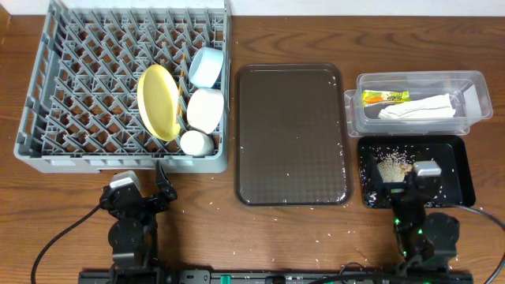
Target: Sort waste into correct bins and load items into the dishwasher
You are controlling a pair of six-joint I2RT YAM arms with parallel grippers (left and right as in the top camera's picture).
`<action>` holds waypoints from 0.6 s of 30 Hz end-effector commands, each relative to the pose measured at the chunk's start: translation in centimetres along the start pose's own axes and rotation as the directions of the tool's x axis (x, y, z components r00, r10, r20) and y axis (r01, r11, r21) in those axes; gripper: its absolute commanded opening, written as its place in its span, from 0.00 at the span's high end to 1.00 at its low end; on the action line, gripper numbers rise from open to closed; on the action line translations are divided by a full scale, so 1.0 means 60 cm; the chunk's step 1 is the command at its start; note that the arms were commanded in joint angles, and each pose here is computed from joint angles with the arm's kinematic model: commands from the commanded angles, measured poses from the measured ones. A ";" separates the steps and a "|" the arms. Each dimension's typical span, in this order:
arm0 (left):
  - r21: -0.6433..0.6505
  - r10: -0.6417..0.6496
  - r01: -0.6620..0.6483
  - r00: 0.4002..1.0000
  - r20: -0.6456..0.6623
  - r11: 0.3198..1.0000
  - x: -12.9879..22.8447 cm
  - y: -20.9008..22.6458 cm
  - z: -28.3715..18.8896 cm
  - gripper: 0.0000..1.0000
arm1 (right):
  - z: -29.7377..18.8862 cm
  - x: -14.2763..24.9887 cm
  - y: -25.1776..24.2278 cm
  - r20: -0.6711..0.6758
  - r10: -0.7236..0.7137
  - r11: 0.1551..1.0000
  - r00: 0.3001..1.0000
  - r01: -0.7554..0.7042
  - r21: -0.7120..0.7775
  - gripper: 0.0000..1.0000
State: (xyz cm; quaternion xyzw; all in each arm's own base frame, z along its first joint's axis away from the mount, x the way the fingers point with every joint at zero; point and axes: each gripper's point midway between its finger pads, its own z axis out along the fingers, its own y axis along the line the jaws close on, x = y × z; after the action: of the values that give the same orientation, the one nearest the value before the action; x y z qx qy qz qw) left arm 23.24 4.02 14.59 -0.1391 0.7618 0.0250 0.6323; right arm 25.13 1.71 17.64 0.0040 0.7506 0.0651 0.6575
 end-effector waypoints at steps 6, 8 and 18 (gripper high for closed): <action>-0.014 0.003 -0.004 0.999 -0.032 1.000 0.022 0.006 0.004 0.06 | -0.005 0.022 0.002 0.048 0.012 1.000 0.999 -0.012 -0.016 0.01; -0.014 0.003 -0.004 0.999 -0.032 1.000 0.022 0.006 0.004 0.06 | -0.006 0.026 0.002 0.059 0.012 1.000 0.998 -0.011 -0.017 0.01; -0.014 0.003 -0.004 0.999 -0.032 1.000 0.022 0.006 0.004 0.06 | -0.006 0.031 0.001 0.060 0.012 1.000 0.998 -0.011 -0.016 0.01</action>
State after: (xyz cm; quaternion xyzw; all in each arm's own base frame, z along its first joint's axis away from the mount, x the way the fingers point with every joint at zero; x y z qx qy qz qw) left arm 23.24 4.03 14.59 -0.1391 0.7618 0.0250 0.6322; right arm 24.58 1.70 15.87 0.0043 0.7317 0.0672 0.6783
